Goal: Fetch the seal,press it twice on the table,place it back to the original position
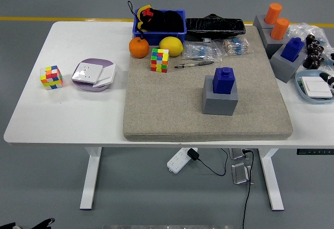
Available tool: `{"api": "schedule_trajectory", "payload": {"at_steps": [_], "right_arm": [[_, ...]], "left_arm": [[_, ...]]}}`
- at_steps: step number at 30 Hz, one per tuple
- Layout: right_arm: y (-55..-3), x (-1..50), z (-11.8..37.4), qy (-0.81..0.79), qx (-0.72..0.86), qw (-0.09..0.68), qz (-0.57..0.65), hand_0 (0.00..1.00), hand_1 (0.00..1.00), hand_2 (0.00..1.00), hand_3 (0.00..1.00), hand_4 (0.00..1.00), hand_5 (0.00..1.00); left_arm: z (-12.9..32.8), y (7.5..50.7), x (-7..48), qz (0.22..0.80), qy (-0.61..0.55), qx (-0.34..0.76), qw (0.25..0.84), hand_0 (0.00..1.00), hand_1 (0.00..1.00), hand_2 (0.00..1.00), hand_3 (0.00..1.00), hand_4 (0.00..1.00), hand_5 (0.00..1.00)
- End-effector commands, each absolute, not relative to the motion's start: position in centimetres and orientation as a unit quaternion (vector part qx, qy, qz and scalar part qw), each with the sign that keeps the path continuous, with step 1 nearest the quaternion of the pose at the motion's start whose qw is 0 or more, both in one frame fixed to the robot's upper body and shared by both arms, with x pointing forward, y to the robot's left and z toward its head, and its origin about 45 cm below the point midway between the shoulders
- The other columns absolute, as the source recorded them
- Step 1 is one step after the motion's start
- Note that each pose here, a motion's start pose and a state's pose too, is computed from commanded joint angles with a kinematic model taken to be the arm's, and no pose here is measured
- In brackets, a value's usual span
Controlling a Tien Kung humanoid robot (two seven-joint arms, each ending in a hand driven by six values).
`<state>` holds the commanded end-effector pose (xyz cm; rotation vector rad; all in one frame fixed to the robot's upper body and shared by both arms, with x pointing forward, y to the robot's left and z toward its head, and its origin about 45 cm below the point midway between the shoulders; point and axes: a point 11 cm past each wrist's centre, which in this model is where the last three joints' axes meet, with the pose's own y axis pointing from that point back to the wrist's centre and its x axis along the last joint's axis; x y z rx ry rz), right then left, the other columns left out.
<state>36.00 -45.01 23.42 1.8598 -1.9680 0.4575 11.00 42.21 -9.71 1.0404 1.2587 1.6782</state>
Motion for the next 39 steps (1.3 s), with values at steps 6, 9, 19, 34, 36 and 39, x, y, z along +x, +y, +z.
{"api": "schedule_trajectory", "payload": {"at_steps": [6, 9, 19, 34, 36, 39], "right_arm": [[-45.0, 36.0, 23.5, -0.702, 0.664, 0.196, 0.164, 0.830, 0.748, 0.757, 0.726, 0.875, 0.212], [-45.0, 36.0, 23.5, -0.702, 0.664, 0.197, 0.165, 0.830, 0.748, 0.757, 0.726, 0.875, 0.212], [-44.6, 36.4, 23.4, -0.699, 0.668, 0.197, 0.163, 0.824, 0.744, 0.750, 0.721, 0.868, 0.209], [-43.5, 37.3, 23.2, -0.695, 0.676, 0.188, 0.157, 0.822, 0.741, 0.748, 0.718, 0.861, 0.211], [-43.5, 37.4, 23.2, -0.694, 0.677, 0.189, 0.157, 0.822, 0.740, 0.748, 0.715, 0.858, 0.212], [-43.3, 37.4, 23.1, -0.692, 0.678, 0.191, 0.158, 0.822, 0.740, 0.748, 0.715, 0.858, 0.212]], "left_arm": [[-9.7, 42.2, 11.0, 0.661, 0.496, 0.408, 0.389, 0.812, 0.787, 0.763, 0.801, 0.679, 0.433], [-9.8, 42.2, 10.8, 0.660, 0.497, 0.409, 0.388, 0.812, 0.787, 0.763, 0.801, 0.679, 0.433], [-9.7, 42.3, 11.0, 0.662, 0.496, 0.407, 0.387, 0.811, 0.787, 0.763, 0.801, 0.678, 0.433], [-9.5, 42.9, 10.9, 0.666, 0.495, 0.406, 0.382, 0.811, 0.787, 0.763, 0.801, 0.679, 0.436], [-9.5, 42.9, 10.9, 0.666, 0.496, 0.406, 0.382, 0.811, 0.786, 0.763, 0.801, 0.679, 0.436], [-9.5, 42.8, 11.0, 0.668, 0.496, 0.403, 0.382, 0.811, 0.786, 0.763, 0.801, 0.679, 0.436]]}}
